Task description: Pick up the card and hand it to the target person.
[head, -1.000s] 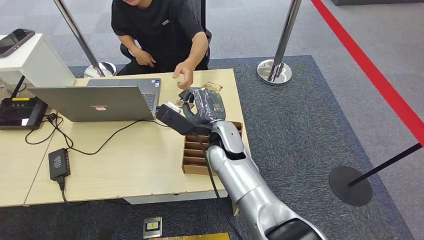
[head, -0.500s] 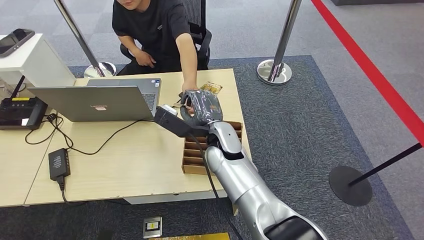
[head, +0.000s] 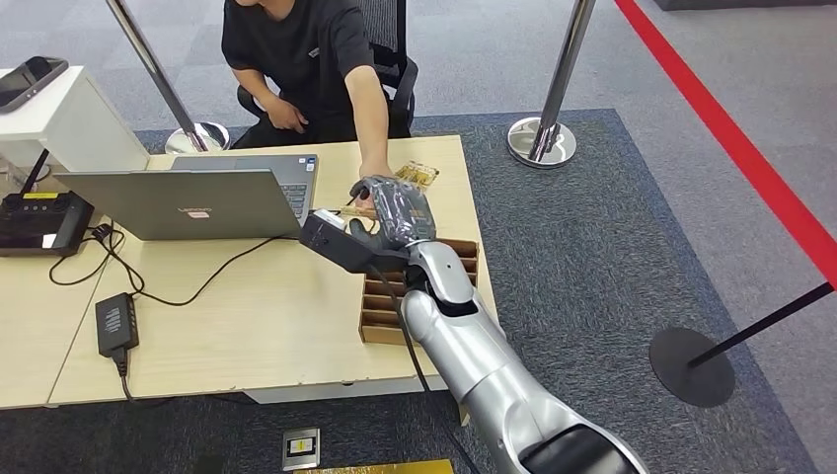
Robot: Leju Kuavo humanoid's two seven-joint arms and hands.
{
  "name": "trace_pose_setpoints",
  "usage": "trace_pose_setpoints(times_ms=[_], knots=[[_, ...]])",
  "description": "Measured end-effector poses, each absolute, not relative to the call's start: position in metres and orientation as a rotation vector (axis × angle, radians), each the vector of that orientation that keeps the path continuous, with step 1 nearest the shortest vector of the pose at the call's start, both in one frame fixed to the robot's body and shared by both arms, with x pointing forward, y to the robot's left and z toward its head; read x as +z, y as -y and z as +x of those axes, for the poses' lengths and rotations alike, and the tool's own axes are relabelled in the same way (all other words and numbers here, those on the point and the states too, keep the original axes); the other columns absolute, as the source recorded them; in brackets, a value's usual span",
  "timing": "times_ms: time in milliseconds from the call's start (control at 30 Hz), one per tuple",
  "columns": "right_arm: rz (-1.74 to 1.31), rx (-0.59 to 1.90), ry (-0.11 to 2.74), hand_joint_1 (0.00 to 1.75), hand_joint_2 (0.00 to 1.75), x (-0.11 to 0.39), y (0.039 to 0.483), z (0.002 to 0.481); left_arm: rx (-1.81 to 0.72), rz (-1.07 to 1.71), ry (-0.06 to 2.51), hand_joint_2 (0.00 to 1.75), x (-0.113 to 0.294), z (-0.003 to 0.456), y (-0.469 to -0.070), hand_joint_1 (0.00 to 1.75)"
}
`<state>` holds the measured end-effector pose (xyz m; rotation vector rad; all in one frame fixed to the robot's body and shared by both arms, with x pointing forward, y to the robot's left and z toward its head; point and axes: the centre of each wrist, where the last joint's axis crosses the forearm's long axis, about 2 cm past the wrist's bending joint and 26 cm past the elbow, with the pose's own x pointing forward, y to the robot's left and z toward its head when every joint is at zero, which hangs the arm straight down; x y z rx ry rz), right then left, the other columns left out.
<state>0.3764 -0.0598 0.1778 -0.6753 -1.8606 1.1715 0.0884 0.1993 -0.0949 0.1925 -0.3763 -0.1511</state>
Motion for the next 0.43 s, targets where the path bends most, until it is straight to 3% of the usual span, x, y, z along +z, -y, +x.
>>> trace_pose_setpoints(times_ms=[33, 167, 433], knots=[[-0.676, 1.174, 1.858, 0.0, 1.75, 0.1776, 0.0594, 0.3762, -0.151, 0.192, 0.376, 0.0, -0.0949, 0.0883, -0.1992, 0.0], [-0.68, 1.176, 1.847, 0.0, 0.0, 0.176, 0.0582, 0.3755, -0.153, 0.192, 0.376, 0.0, -0.0949, 0.0881, -0.1991, 0.0], [-0.711, 1.145, 1.85, 0.0, 0.0, 0.1748, 0.0591, 0.3752, -0.16, 0.192, 0.376, 0.0, -0.0951, 0.0873, -0.199, 0.0]])
